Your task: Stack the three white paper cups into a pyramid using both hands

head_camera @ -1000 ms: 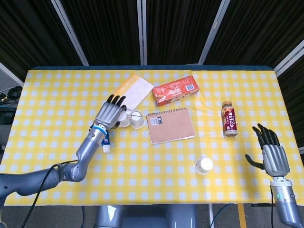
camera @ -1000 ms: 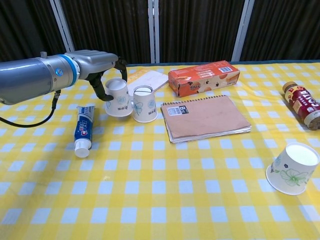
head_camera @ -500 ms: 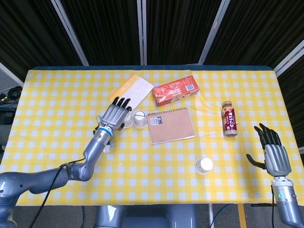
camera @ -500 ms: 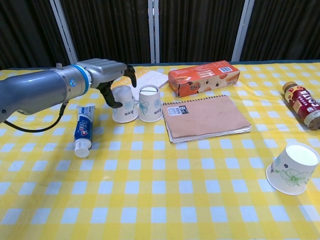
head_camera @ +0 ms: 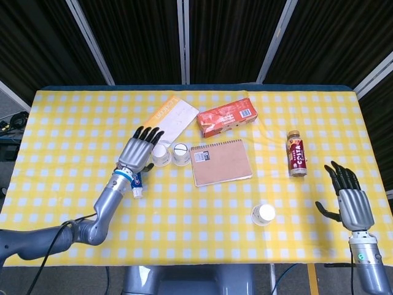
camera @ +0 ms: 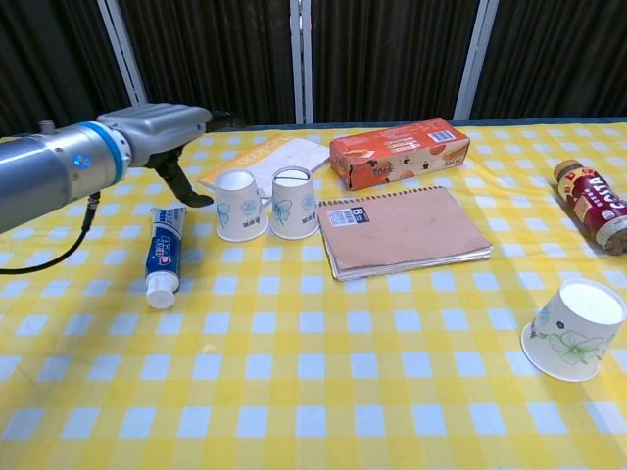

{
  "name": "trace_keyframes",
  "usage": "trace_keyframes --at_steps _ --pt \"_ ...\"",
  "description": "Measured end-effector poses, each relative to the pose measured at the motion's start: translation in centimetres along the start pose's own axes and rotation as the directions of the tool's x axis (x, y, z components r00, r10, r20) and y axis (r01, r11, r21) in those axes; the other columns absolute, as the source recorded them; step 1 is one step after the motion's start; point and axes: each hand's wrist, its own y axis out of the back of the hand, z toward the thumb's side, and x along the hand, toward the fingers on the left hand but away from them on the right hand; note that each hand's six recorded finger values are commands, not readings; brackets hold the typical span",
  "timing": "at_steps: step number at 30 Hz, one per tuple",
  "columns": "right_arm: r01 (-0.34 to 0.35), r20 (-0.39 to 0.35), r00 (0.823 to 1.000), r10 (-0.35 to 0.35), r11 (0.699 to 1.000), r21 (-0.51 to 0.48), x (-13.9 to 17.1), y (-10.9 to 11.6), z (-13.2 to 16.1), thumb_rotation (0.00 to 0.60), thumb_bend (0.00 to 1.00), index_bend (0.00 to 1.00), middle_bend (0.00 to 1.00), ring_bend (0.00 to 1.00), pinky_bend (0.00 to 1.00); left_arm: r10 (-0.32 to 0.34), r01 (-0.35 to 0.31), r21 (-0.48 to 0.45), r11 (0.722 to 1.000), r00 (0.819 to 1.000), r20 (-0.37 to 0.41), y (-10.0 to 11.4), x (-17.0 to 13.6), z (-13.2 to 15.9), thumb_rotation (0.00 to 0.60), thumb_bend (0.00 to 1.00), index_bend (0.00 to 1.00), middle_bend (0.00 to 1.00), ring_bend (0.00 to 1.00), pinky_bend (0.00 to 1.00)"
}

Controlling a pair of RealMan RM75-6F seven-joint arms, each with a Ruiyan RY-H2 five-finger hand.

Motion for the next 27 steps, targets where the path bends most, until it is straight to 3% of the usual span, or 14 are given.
trace_keyframes --at_steps 10,18,22,27 --pt "-0.016 -0.035 0.999 0.016 1.000 0.019 0.6 -0.3 1.4 0.600 0.13 0.03 0.00 0.00 0.00 0.158 -0.162 -0.052 0.985 0.986 -0.061 0.8 -9.9 -5.5 0.600 0.25 0.00 0.00 0.00 0.00" --pt "-0.062 -0.094 0.994 0.061 0.998 -0.001 0.9 -0.7 3.2 0.600 0.10 0.08 0.00 0.00 0.00 0.225 -0.231 -0.036 0.972 0.966 -0.127 0.5 -18.1 -9.8 0.600 0.23 0.00 0.00 0.00 0.00" --pt "-0.104 -0.145 0.984 0.106 0.994 0.023 0.8 -1.3 5.0 0.600 0.11 0.13 0.00 0.00 0.00 0.257 -0.266 -0.033 0.964 0.953 -0.160 0.8 -21.3 -11.5 0.600 0.23 0.00 0.00 0.00 0.00" --pt "-0.166 -0.216 0.961 0.172 0.985 0.046 0.8 -2.1 8.7 0.600 0.11 0.15 0.00 0.00 0.00 0.271 -0.283 -0.052 0.958 0.948 -0.168 1.5 -22.7 -12.3 0.600 0.23 0.00 0.00 0.00 0.00"
